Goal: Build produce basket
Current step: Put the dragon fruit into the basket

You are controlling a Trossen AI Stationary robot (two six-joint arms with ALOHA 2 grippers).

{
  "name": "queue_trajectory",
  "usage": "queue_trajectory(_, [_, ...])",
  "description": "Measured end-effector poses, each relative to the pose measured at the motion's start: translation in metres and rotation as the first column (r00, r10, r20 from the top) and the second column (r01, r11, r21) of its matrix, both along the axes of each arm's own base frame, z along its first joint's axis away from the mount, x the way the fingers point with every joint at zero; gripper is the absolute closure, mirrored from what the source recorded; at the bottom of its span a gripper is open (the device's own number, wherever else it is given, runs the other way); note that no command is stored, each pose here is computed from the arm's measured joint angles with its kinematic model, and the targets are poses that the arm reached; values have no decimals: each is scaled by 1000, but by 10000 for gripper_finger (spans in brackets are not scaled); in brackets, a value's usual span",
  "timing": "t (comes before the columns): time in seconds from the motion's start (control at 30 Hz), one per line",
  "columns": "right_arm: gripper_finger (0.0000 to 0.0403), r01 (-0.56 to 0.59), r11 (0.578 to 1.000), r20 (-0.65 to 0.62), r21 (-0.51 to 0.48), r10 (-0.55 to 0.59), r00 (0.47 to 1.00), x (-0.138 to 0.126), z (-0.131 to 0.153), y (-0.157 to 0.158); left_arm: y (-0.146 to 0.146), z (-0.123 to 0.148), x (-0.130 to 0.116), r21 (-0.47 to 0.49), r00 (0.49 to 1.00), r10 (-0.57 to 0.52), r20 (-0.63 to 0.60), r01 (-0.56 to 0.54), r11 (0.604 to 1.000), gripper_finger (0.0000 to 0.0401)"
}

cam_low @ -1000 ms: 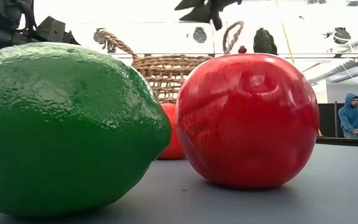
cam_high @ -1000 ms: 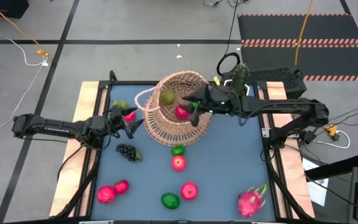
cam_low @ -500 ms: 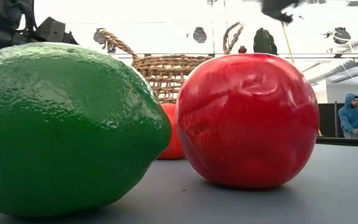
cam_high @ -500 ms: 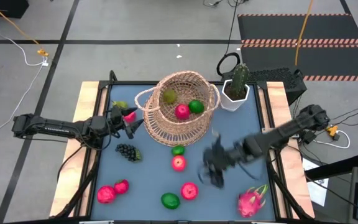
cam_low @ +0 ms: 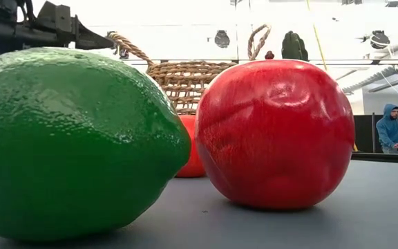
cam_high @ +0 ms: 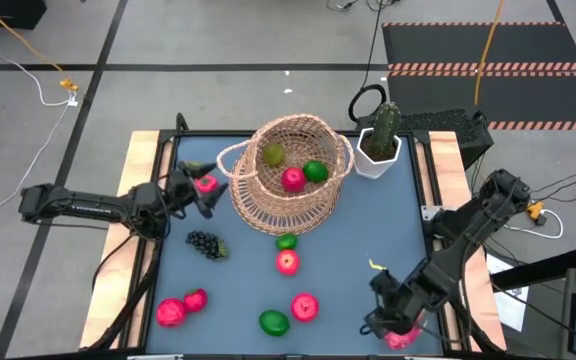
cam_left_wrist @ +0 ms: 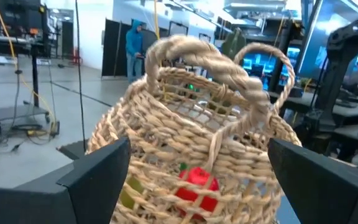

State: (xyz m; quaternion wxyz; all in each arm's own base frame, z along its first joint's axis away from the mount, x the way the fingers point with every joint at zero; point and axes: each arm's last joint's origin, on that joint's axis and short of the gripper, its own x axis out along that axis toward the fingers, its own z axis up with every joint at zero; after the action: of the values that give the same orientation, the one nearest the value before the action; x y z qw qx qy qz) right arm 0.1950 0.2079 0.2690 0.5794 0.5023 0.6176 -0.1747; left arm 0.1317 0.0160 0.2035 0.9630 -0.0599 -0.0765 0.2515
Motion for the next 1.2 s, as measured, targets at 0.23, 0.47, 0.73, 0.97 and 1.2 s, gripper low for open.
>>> queue_trajectory(0.23, [254,42,999,-138,-13,-44,990,-3,-3,-9,4,4,-1,59,999,38,11,-38,998,20])
queue_trajectory(0.47, [254,-100,995,-79,-1,100,992,-4,-2,-6,4,5,-1,98,999,36,-3,-35,995,20])
queue_trajectory(0.73, [254,-146,989,22,0,146,989,1,0,-3,4,5,-1,84,999,32,4,-32,996,20])
queue_trajectory(0.97, [255,-188,982,270,3,180,946,15,8,5,4,3,-1,50,1000,25,4,-26,998,20])
queue_trajectory(1.2, [272,-170,962,-125,214,200,972,-2,3,3,4,1,-1,42,1000,24,-9,-23,999,20])
